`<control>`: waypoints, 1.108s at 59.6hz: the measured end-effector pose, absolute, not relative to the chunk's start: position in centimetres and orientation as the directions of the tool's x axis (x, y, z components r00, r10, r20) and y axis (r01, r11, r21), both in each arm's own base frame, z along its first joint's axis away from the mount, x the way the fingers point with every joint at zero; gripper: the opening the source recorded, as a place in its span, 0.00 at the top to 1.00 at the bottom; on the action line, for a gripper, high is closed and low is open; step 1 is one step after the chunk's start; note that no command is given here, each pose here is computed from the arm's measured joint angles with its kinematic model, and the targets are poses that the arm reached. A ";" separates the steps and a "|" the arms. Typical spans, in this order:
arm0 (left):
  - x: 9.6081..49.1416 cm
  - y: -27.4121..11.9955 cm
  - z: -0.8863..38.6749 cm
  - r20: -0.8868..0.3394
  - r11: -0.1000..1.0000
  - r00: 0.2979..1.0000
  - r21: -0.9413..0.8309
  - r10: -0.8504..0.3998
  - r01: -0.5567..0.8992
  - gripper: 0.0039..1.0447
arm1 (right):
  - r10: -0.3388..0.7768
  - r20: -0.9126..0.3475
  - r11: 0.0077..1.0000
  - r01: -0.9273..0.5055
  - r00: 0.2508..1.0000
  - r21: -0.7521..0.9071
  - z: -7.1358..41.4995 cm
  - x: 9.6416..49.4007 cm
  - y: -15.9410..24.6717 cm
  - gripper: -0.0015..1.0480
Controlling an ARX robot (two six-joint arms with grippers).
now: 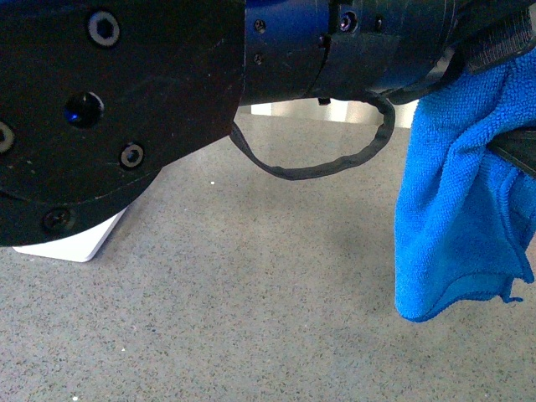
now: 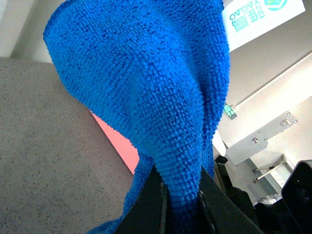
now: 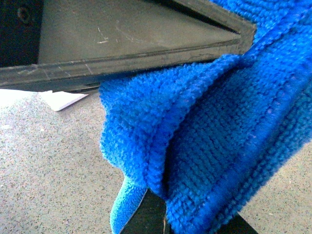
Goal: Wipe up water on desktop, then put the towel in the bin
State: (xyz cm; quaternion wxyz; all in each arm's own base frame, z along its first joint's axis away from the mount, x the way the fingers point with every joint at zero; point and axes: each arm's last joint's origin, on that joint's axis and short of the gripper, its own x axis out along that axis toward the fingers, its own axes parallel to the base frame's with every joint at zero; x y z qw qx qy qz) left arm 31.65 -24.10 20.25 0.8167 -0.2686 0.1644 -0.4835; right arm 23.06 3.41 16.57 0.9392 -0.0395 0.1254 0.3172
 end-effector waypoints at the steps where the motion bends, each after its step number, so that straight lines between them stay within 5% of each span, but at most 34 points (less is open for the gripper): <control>1: 31.7 -24.1 20.2 -0.012 0.391 0.481 -0.599 -0.877 0.699 0.94 | 0.585 -0.260 0.796 -0.605 0.768 0.005 16.6 23.0 3.4 0.96; 9: 32.0 -23.6 20.1 -0.025 0.412 0.499 -0.601 -0.866 0.685 0.89 | 0.573 -0.261 0.806 -0.592 0.777 0.005 17.1 23.1 3.0 0.96; 33: 33.8 -21.0 19.5 -0.079 0.501 0.584 -0.613 -0.808 0.611 0.31 | 0.488 -0.265 0.863 -0.506 0.832 -0.001 19.4 24.4 1.4 0.96; 42: 34.6 -17.8 17.3 -0.192 0.595 0.632 -0.611 -0.751 0.522 0.05 | 0.423 -0.282 0.899 -0.438 0.861 0.010 20.6 25.2 0.1 0.96; 55: 32.6 -11.7 12.5 -0.393 0.725 0.622 -0.505 -0.677 0.469 0.06 | 0.376 -0.312 0.921 -0.388 0.872 0.027 20.7 25.6 -1.1 0.96; 66: 30.0 -6.4 12.5 -0.422 0.774 0.656 -0.443 -0.625 0.452 0.06 | 0.369 -0.326 0.924 -0.380 0.870 0.030 20.2 25.8 -1.3 0.96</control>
